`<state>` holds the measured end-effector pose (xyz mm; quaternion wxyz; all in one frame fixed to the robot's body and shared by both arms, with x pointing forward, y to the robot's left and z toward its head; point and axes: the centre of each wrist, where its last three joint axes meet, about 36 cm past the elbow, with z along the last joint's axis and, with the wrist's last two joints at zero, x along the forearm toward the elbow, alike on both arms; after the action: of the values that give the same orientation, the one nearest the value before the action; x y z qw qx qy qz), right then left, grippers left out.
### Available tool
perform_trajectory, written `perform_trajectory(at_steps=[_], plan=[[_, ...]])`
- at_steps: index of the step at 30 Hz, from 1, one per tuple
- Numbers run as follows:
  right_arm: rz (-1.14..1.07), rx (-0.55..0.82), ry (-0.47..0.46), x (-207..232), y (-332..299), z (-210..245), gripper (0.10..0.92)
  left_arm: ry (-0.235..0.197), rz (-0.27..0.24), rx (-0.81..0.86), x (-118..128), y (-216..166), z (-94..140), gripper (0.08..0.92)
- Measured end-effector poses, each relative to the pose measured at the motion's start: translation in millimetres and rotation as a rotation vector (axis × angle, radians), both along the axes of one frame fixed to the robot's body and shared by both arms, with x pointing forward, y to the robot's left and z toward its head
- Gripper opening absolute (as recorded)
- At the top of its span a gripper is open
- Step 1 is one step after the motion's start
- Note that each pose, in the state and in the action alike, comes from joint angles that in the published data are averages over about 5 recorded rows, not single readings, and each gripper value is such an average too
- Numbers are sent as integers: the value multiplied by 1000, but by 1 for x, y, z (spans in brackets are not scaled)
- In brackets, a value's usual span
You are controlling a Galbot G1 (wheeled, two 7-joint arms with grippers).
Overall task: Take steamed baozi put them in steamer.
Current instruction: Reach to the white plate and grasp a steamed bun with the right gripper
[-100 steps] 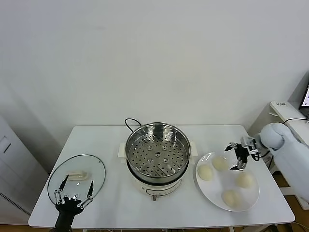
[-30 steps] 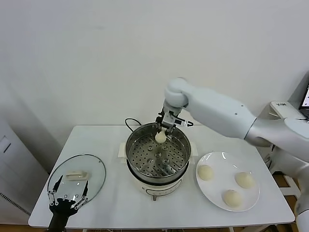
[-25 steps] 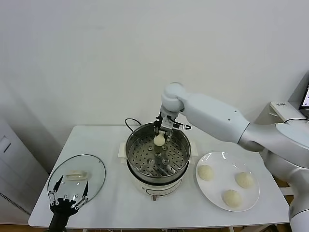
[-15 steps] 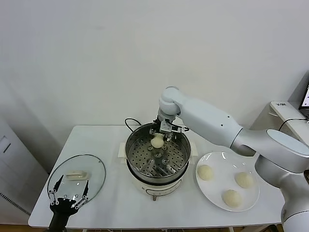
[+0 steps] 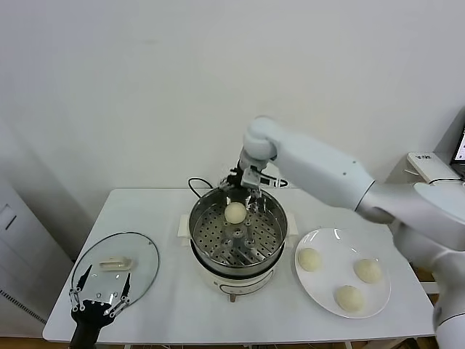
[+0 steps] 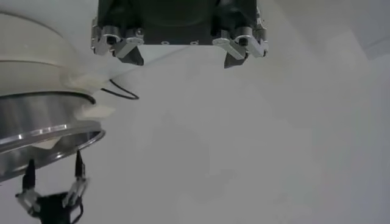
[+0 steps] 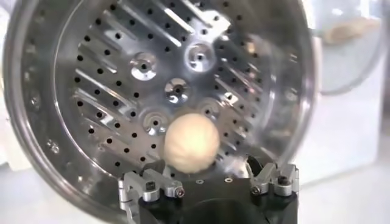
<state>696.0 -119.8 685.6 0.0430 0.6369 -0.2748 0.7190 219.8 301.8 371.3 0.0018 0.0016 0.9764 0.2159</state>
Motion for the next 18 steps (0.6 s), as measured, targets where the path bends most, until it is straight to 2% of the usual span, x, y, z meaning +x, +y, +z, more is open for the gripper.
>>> perform_trajectory(at_steps=[9,18], plan=[[-525,73,147,16,-102,18,823,-6,3,-3,-3,0,1,823],[-762,77,222,2,-174,-35,823,-6,7,3,-5,1,3,823]])
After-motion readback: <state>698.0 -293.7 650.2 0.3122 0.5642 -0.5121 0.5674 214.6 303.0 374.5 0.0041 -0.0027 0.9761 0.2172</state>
